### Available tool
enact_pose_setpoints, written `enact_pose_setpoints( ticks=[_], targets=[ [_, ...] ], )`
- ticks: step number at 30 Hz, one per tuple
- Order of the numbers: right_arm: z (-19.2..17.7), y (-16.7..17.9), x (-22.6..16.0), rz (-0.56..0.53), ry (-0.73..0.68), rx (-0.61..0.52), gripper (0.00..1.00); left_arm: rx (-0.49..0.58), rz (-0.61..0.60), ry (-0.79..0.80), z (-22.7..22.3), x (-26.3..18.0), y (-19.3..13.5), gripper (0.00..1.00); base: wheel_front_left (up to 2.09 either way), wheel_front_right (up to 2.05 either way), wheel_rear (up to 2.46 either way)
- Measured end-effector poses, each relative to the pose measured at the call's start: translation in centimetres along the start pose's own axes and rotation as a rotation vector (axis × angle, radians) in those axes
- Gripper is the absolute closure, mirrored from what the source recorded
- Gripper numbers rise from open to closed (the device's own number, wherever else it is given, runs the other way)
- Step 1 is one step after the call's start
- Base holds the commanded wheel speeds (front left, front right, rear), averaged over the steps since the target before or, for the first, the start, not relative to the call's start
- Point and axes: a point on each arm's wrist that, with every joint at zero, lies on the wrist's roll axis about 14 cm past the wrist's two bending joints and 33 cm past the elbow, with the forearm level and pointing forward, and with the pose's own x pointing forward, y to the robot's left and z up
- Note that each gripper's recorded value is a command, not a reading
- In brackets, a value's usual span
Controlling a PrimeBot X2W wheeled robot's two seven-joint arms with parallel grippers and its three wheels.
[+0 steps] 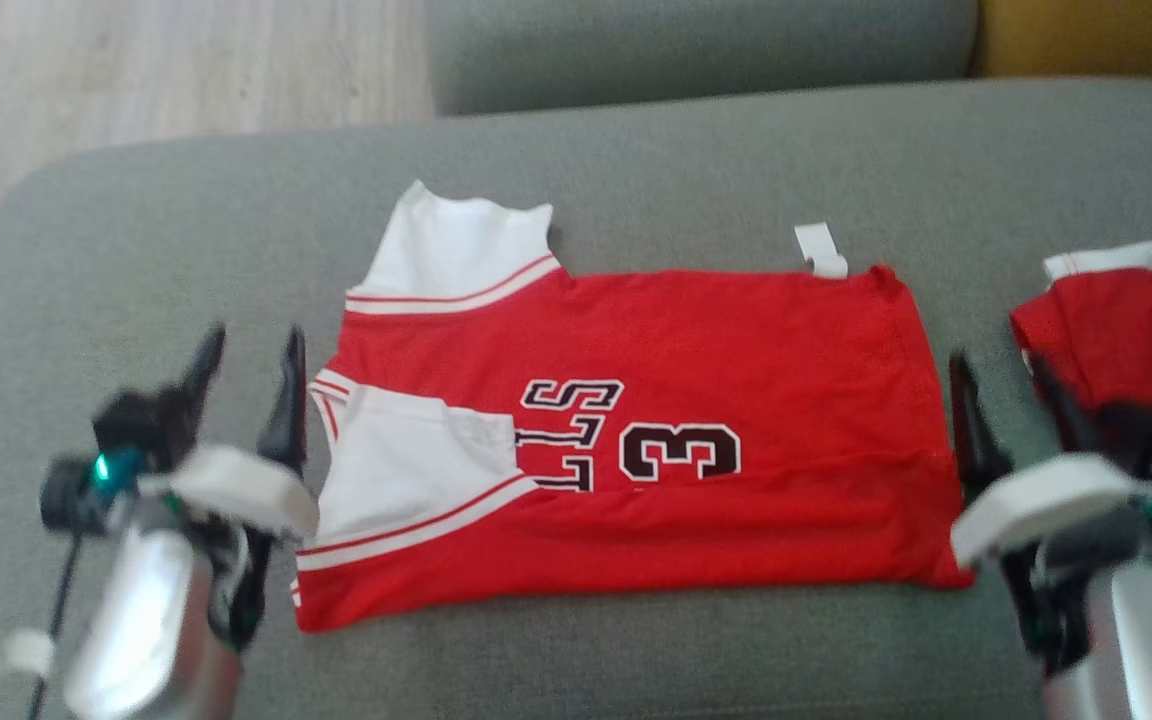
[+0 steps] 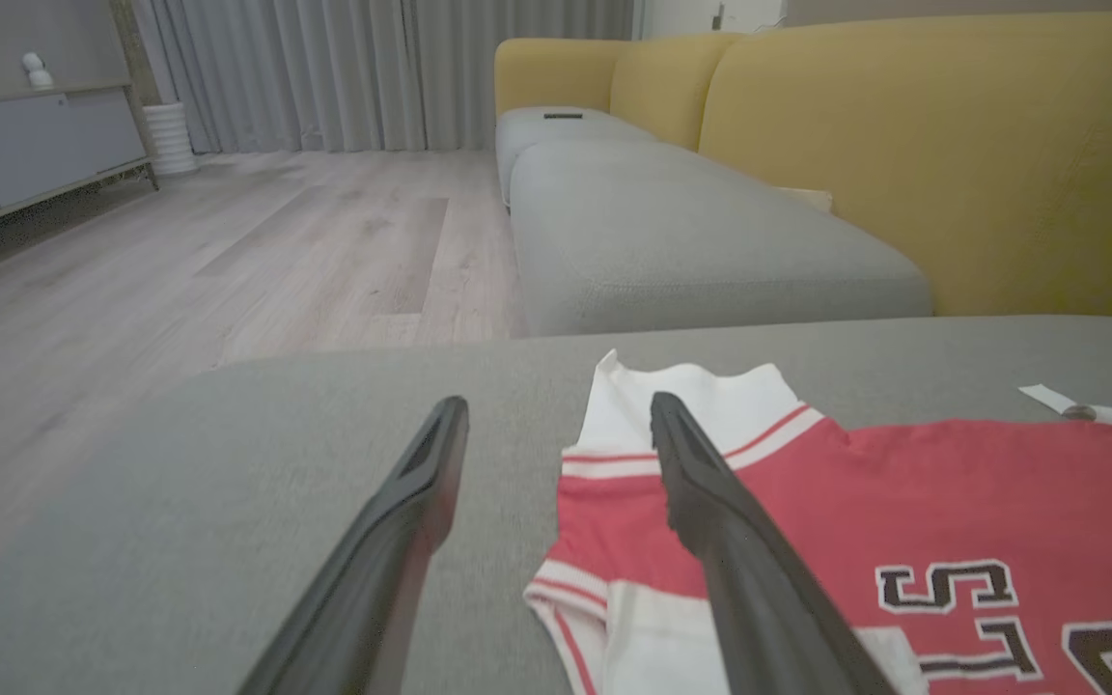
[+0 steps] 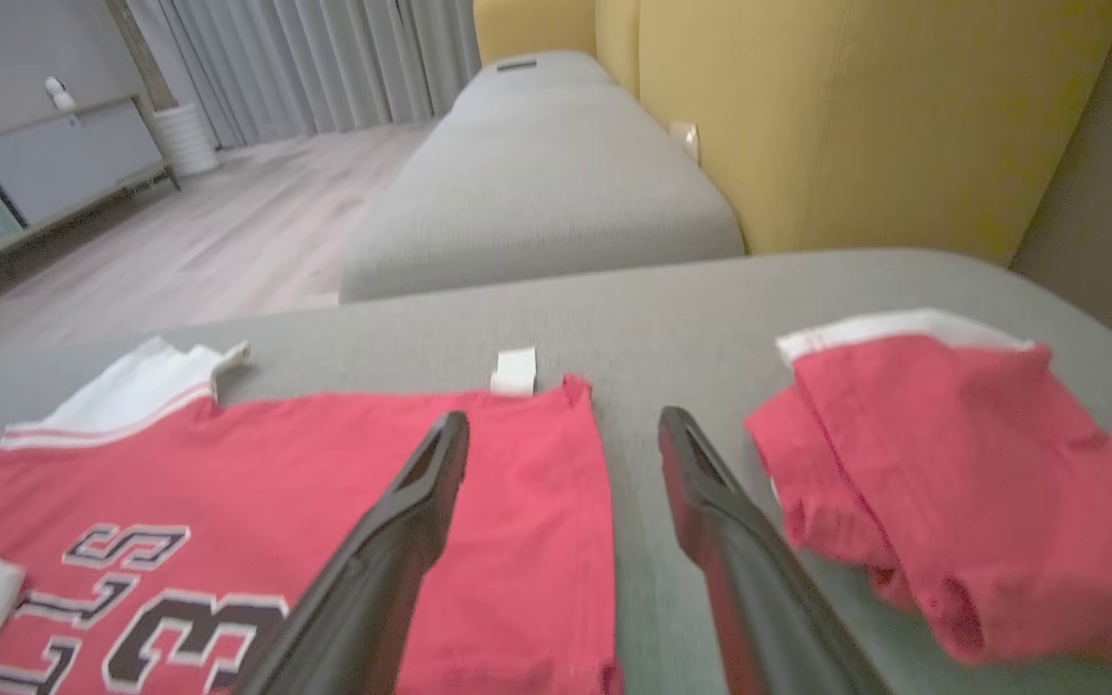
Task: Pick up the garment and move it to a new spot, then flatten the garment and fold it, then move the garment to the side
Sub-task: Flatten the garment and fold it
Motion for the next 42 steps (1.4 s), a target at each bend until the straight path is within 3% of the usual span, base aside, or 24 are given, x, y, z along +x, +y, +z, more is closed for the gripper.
enact_pose_setpoints(
  ticks=[4,11,14,20,31,42],
  targets=[
    [2.0,-0.3,1.9,-0.007,-0.054,-0.014,0.0,0.024,-0.102,0.002,0.5,3.2,-1.4,0.0,0.0,0.0,0.0],
    [3.6,-1.3,5.2,-0.029,-0.083,-0.04,0.0,0.164,-0.246,0.118,0.7,10.4,-2.8,0.0,0.0,0.0,0.0],
    [4.7,-1.2,6.7,-0.023,-0.107,-0.053,0.0,0.146,-0.298,0.221,-0.8,12.5,-3.7,0.0,0.0,0.0,0.0],
    [4.2,-0.9,9.0,0.0,-0.092,-0.082,0.0,0.183,-0.304,0.399,-4.3,16.0,-1.6,0.0,0.0,0.0,0.0],
    [3.0,-0.8,11.2,0.026,-0.07,-0.104,0.0,0.23,-0.323,0.592,-10.3,18.9,-0.9,0.0,0.0,0.0,0.0],
    [2.6,-2.1,11.5,-0.001,-0.065,-0.1,0.0,0.234,-0.374,0.645,-12.7,19.8,-2.6,0.0,0.0,0.0,0.0]
  ],
)
